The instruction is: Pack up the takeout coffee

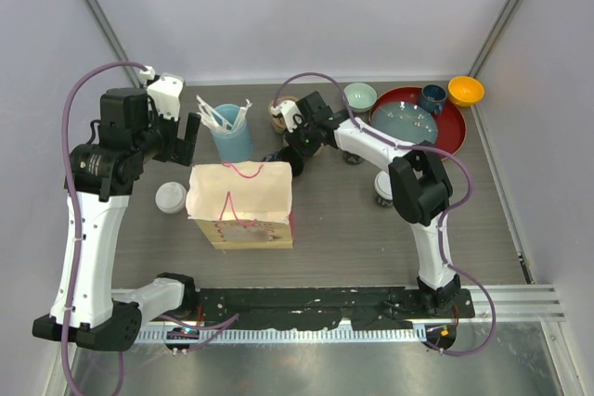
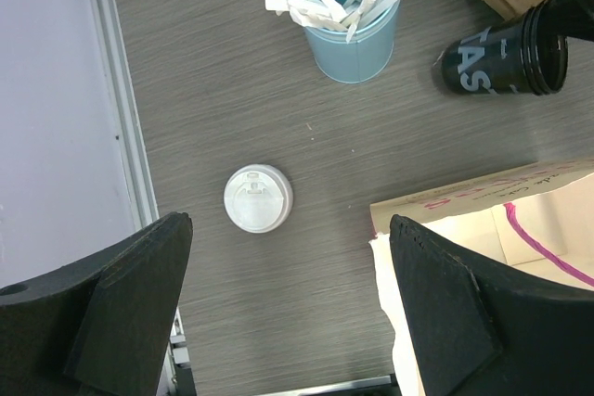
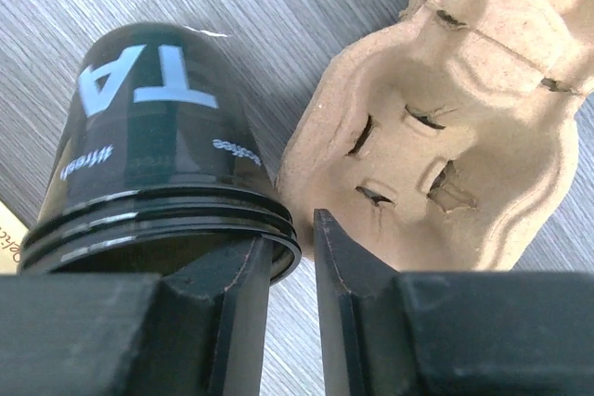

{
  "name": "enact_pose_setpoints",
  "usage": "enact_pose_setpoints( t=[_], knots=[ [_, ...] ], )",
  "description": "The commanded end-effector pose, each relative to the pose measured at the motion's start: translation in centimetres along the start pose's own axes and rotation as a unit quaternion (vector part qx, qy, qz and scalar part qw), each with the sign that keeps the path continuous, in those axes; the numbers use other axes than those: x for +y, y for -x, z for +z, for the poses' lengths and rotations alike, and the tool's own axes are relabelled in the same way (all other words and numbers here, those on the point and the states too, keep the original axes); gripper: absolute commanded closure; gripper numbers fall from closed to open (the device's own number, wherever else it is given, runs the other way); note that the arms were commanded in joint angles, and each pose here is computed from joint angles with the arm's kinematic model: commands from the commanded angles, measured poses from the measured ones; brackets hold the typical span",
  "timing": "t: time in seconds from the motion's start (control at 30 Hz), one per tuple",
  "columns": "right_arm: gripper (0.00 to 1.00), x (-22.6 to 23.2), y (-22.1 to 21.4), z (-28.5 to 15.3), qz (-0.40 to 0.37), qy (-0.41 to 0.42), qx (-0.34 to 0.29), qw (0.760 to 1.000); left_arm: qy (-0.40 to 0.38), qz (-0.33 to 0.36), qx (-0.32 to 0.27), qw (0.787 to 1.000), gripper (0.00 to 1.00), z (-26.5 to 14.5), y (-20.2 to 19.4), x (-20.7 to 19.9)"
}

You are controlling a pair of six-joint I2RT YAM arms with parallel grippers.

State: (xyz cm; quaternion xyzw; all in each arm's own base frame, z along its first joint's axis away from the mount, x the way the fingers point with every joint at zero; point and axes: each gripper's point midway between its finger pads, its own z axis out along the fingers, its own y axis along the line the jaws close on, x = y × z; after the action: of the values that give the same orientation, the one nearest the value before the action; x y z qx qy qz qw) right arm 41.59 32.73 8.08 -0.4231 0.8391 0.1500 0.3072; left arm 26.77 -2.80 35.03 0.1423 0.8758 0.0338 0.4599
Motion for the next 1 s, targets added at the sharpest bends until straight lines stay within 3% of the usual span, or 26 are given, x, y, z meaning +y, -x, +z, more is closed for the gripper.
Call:
enact_pose_setpoints(
  t=[0.0, 0.3, 0.43, 0.53, 0.8, 0.97],
  knots=[
    [0.74, -0.7, 1.7, -2.2, 0.003, -0.002, -0.029, 1.0, -0.001, 0.001, -0.031, 1.0, 0.09, -0.3, 1.6, 0.2],
    [0.73, 0.2, 4.8, -3.6, -0.003, -0.008, -0.061, 0.998, -0.003, 0.001, -0.033, 0.999, 0.09, -0.4, 1.8, 0.1],
    [0.58, 0.7, 5.8, -3.2, -0.003, -0.005, -0.07, 0.998, -0.003, 0.0, -0.034, 0.999, 0.09, -0.5, 1.9, 0.1],
    [0.54, 1.6, 6.5, -2.6, -0.021, -0.009, -0.072, 0.997, -0.003, 0.0, -0.037, 0.999, 0.09, -0.6, 2.0, 0.2],
    [0.51, 3.2, 9.0, -1.6, -0.041, -0.011, -0.092, 0.995, -0.002, 0.001, -0.039, 0.999, 0.09, -0.9, 2.0, 0.2],
    [0.51, 4.8, 7.1, 0.4, -0.062, 0.033, -0.058, 0.996, -0.001, 0.005, -0.039, 0.999, 0.09, -1.1, 2.0, 0.3]
  ],
)
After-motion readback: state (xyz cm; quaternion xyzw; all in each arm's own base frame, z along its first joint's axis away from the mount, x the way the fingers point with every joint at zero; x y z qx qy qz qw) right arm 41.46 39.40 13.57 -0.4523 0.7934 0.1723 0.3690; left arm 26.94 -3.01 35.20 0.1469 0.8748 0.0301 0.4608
